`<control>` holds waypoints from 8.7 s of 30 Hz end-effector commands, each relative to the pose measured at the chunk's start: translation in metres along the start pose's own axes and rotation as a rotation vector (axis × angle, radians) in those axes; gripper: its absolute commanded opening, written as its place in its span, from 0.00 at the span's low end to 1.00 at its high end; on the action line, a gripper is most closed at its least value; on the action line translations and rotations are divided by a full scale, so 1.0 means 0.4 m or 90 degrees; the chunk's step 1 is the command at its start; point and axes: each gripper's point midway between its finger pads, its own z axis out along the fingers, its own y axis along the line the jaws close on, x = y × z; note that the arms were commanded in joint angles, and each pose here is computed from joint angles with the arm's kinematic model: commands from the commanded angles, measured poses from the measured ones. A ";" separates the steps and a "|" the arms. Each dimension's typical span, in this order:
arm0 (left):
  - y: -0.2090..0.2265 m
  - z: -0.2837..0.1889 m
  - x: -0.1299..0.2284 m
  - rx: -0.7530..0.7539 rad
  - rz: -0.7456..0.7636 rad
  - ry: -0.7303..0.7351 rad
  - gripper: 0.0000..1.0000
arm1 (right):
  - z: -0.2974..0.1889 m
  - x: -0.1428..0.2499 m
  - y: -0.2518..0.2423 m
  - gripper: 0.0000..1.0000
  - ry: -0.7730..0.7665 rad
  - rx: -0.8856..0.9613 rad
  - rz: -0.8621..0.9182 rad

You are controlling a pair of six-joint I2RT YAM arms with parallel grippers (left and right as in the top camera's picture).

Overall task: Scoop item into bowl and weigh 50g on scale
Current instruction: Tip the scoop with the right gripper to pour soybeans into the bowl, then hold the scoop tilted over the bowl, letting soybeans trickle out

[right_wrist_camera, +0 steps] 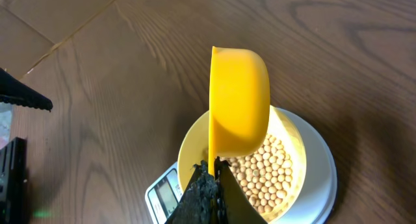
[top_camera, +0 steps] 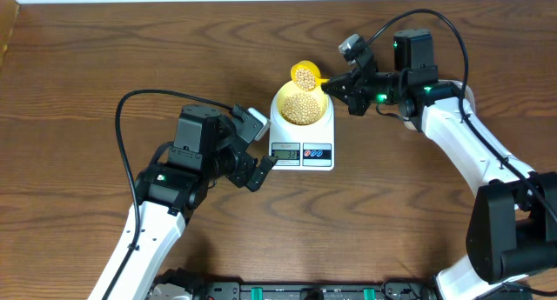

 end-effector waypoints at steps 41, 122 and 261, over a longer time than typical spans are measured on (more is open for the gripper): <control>0.001 -0.006 -0.007 -0.001 0.002 -0.007 0.98 | 0.007 0.020 -0.001 0.01 0.018 0.001 -0.108; 0.001 -0.006 -0.007 -0.001 0.002 -0.007 0.98 | 0.005 0.042 -0.004 0.01 0.039 0.005 -0.079; 0.001 -0.006 -0.007 -0.001 0.002 -0.007 0.98 | 0.001 0.041 -0.056 0.01 0.068 0.068 -0.376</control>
